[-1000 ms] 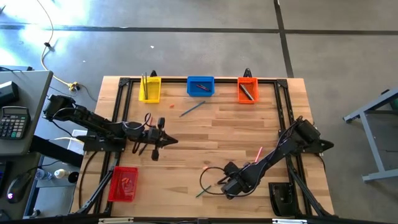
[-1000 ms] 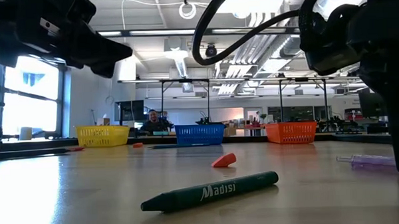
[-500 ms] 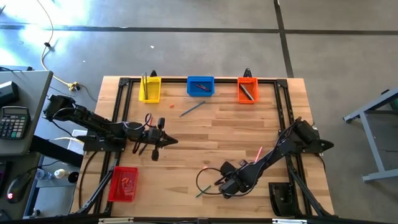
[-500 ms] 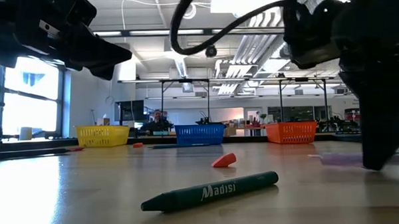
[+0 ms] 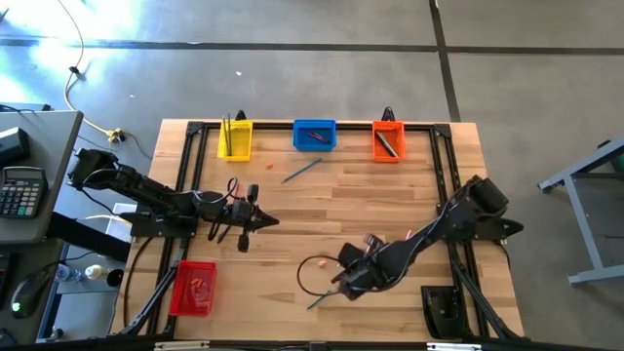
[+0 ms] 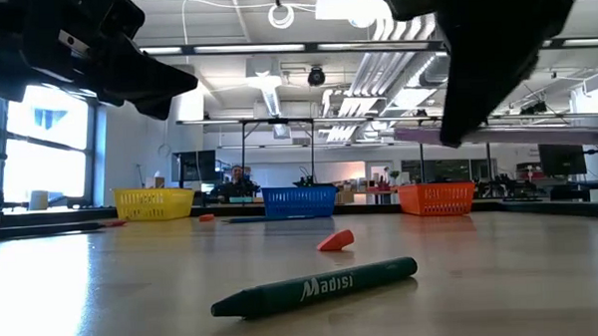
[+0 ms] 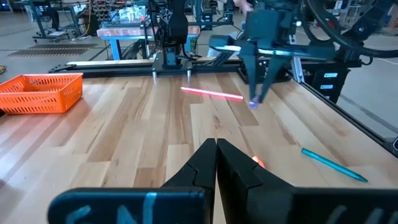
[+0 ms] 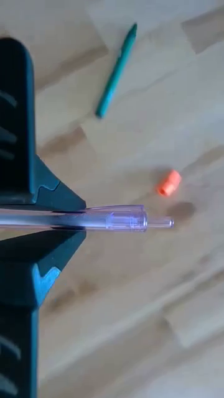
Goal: Sort crayons/erasers/pens/pencils in bins
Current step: Put the violet pen into the orange bin
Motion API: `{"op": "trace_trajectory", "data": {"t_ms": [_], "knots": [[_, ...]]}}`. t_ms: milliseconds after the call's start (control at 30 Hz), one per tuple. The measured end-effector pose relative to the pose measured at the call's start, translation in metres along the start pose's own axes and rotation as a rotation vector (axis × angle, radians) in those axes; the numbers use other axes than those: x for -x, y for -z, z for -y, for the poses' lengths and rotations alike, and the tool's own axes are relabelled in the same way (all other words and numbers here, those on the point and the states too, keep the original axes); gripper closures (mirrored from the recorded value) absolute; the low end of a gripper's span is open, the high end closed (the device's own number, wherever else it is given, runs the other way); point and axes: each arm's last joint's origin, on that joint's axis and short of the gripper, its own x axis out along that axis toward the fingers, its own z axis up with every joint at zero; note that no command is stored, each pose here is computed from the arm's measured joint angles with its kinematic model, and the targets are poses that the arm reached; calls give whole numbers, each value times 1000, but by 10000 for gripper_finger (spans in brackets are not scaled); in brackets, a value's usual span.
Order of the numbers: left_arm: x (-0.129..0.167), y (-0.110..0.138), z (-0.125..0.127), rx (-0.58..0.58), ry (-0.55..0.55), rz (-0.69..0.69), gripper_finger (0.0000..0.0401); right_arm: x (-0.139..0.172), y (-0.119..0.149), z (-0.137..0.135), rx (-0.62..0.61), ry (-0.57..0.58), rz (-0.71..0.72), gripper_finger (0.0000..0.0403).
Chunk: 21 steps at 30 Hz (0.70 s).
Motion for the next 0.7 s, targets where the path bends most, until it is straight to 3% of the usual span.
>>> {"op": "trace_trajectory", "data": {"t_ms": [200,433,700], "knots": [[0,1,0,19,0,-8,398,-2,-35,31,83,90,37,375],[0,3,2,28,10,-29,398,-1,-76,92,146,272,-2,375],[0,3,3,-4,-6,-28,398,17,-105,207,97,421,3,375]]}}
